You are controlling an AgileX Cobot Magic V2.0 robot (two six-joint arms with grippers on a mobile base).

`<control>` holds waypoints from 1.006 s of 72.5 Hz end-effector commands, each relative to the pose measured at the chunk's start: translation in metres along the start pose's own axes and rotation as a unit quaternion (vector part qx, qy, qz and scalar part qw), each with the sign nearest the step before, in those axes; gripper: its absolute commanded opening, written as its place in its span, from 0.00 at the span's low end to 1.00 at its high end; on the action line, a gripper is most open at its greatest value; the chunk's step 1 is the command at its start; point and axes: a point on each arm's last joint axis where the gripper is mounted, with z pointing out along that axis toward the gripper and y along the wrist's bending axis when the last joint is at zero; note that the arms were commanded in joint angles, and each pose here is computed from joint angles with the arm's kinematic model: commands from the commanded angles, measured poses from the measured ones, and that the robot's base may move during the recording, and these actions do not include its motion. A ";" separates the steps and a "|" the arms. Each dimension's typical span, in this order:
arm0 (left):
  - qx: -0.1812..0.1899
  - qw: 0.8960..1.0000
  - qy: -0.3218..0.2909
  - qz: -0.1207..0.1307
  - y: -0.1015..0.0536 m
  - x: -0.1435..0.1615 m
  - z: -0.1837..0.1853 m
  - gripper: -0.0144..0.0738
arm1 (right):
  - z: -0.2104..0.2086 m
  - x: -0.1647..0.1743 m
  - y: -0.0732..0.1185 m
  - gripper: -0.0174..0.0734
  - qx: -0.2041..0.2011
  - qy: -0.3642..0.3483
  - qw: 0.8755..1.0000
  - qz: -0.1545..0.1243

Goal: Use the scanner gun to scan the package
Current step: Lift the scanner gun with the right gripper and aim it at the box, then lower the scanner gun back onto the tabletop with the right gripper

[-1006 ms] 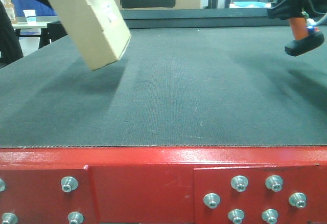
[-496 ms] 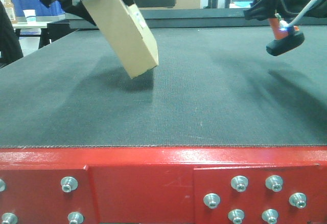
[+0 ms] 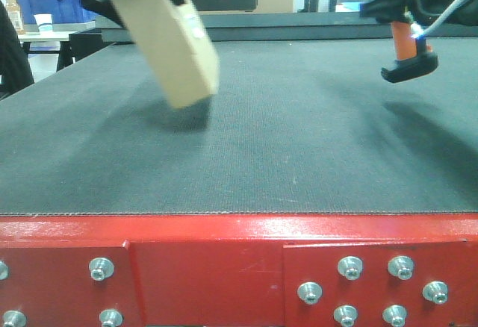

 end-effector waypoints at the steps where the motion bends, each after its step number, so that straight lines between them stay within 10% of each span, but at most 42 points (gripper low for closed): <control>1: -0.022 1.000 -0.003 0.019 0.021 -0.015 -0.011 0.04 | -0.001 -0.020 -0.020 0.01 -0.016 -0.056 0.997 0.046; 19: -0.040 0.999 -0.008 0.011 0.046 -0.025 -0.014 0.04 | -0.005 -0.017 -0.062 0.01 -0.008 -0.076 0.994 0.084; 73: -0.076 0.995 -0.042 0.056 0.052 -0.031 -0.013 0.04 | 0.005 0.025 -0.061 0.01 -0.006 -0.063 0.994 0.092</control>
